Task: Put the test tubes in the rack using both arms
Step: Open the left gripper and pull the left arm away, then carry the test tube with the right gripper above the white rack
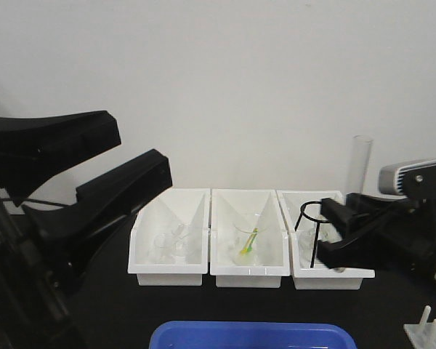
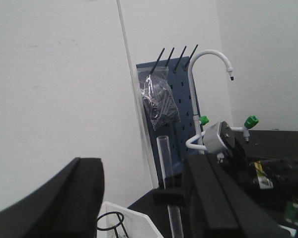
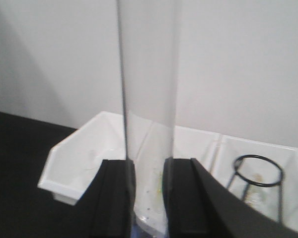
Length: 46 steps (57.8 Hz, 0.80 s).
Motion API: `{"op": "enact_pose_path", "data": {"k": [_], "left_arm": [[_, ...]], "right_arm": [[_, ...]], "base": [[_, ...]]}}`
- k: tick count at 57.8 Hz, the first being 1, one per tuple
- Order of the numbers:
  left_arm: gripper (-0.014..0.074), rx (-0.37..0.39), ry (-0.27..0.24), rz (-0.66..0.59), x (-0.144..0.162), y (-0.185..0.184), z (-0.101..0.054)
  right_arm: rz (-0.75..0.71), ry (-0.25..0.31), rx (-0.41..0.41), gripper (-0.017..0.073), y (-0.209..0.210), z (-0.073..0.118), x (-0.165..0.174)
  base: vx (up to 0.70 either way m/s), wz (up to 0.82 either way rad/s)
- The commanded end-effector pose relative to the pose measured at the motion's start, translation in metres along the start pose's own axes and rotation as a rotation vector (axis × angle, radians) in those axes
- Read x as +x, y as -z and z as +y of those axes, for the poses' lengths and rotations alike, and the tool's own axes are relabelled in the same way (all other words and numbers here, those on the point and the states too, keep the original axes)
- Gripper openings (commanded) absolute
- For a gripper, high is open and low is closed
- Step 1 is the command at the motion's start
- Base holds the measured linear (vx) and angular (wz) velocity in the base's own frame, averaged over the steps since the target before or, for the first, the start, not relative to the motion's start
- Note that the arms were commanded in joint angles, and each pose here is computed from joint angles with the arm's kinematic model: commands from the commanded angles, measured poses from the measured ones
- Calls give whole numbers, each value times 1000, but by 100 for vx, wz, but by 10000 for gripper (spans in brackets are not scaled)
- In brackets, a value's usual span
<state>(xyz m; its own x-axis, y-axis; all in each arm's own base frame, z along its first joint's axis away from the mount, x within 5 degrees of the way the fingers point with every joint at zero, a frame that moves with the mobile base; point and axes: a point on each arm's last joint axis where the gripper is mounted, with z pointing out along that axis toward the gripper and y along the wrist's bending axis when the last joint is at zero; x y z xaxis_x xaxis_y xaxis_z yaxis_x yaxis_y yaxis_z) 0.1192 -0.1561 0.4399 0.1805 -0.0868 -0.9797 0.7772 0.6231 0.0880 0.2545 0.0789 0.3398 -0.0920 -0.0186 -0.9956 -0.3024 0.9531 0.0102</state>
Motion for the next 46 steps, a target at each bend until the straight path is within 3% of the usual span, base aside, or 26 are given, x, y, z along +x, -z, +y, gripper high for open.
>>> {"op": "enact_pose_path", "data": {"k": [1, 17, 27, 30, 36, 46], "left_arm": [[470, -20, 1, -91, -17, 3, 3], [470, 8, -3, -7, -10, 2, 0], [470, 22, -5, 38, -6, 2, -1], [470, 25, -28, 47, -5, 2, -1], [466, 29, -54, 60, -4, 2, -2], [463, 35, -56, 83, -1, 3, -2]], "right_arm": [[-161, 6, 90, -8, 11, -24, -23], [-293, 17, 309, -8, 54, -71, 28], [-232, -20, 431, -6, 70, -92, 58], [-223, -31, 472, -4, 75, -98, 63], [-216, -31, 542, -5, 83, -111, 66], [-192, -16, 606, -5, 87, -126, 71]], "base": [[0, 0], [0, 0], [0, 0], [0, 0], [0, 0], [0, 0]]}}
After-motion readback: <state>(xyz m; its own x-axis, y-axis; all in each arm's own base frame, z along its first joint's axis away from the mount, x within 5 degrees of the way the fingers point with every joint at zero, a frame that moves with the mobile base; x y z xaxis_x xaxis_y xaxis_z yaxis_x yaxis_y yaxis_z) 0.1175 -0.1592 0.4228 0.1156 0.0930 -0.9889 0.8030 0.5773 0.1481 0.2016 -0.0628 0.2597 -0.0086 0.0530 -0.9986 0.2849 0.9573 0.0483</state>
